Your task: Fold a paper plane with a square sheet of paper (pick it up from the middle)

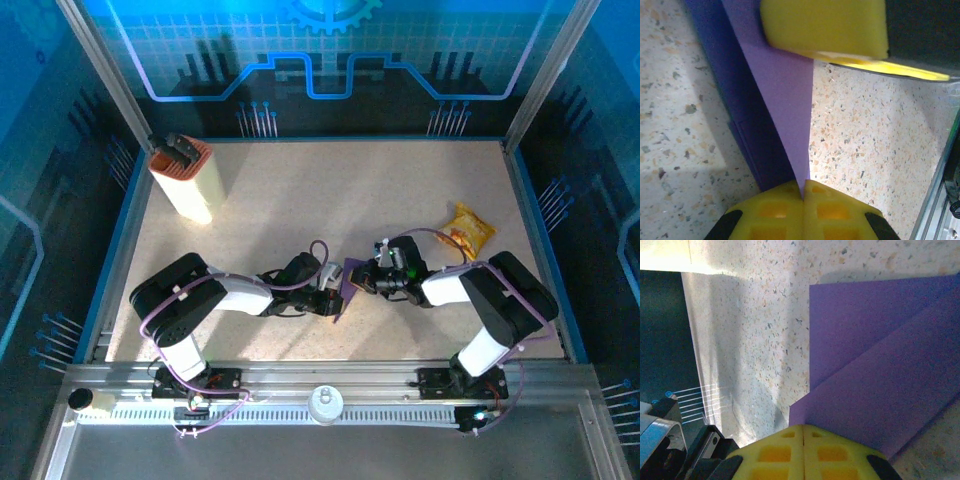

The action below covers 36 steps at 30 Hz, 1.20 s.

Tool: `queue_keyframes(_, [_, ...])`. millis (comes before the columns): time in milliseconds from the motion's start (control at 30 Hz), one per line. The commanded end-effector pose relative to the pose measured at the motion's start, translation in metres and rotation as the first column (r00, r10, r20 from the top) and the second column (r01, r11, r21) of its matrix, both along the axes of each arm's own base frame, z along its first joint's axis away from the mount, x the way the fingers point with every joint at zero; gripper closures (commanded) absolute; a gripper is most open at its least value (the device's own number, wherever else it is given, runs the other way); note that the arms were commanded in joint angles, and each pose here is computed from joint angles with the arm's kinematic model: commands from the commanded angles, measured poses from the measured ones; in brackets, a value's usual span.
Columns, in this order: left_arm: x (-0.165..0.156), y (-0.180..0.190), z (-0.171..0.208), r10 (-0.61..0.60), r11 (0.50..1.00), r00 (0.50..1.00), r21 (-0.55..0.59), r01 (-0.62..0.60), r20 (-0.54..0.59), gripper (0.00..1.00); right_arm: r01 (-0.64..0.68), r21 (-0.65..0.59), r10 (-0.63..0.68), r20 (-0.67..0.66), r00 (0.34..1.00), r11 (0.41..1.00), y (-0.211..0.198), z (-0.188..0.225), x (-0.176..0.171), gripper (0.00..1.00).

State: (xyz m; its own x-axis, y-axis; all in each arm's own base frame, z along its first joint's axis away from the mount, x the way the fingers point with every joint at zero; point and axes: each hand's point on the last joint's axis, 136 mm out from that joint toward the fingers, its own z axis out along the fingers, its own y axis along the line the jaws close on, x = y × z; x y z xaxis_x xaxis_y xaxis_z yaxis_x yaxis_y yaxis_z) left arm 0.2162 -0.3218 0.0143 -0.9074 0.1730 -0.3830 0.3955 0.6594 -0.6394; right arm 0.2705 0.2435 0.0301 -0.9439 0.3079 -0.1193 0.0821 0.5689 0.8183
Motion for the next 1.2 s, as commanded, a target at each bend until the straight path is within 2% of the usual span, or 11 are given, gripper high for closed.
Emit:
queue_keyframes(0, [-0.036,0.043,-0.049,0.046,0.983,0.982,0.183,-0.012,-0.183,0.95,0.003,0.046,-0.004,0.024,1.000,0.999,0.004,0.007,0.011,0.92])
queue_keyframes(467, [-0.036,0.045,-0.049,0.043,0.980,0.982,0.199,-0.006,-0.184,0.93,0.028,0.017,-0.028,-0.018,0.999,0.999,-0.001,-0.012,0.010,0.92])
queue_keyframes(867, [-0.035,0.041,-0.041,0.017,0.983,0.984,0.185,0.017,-0.176,0.88,0.007,-0.120,-0.020,-0.107,0.994,0.993,-0.012,-0.038,0.002,0.91])
queue_keyframes(1033, [-0.031,0.033,-0.018,0.004,0.990,0.988,0.140,0.018,-0.152,0.78,-0.001,-0.187,-0.026,-0.143,0.989,0.982,-0.018,-0.048,-0.004,0.92])
queue_keyframes(1167, [-0.023,0.031,0.012,0.035,0.995,0.993,0.096,-0.025,-0.109,0.63,-0.010,-0.206,-0.018,-0.135,0.991,0.979,-0.017,-0.048,-0.005,0.92])
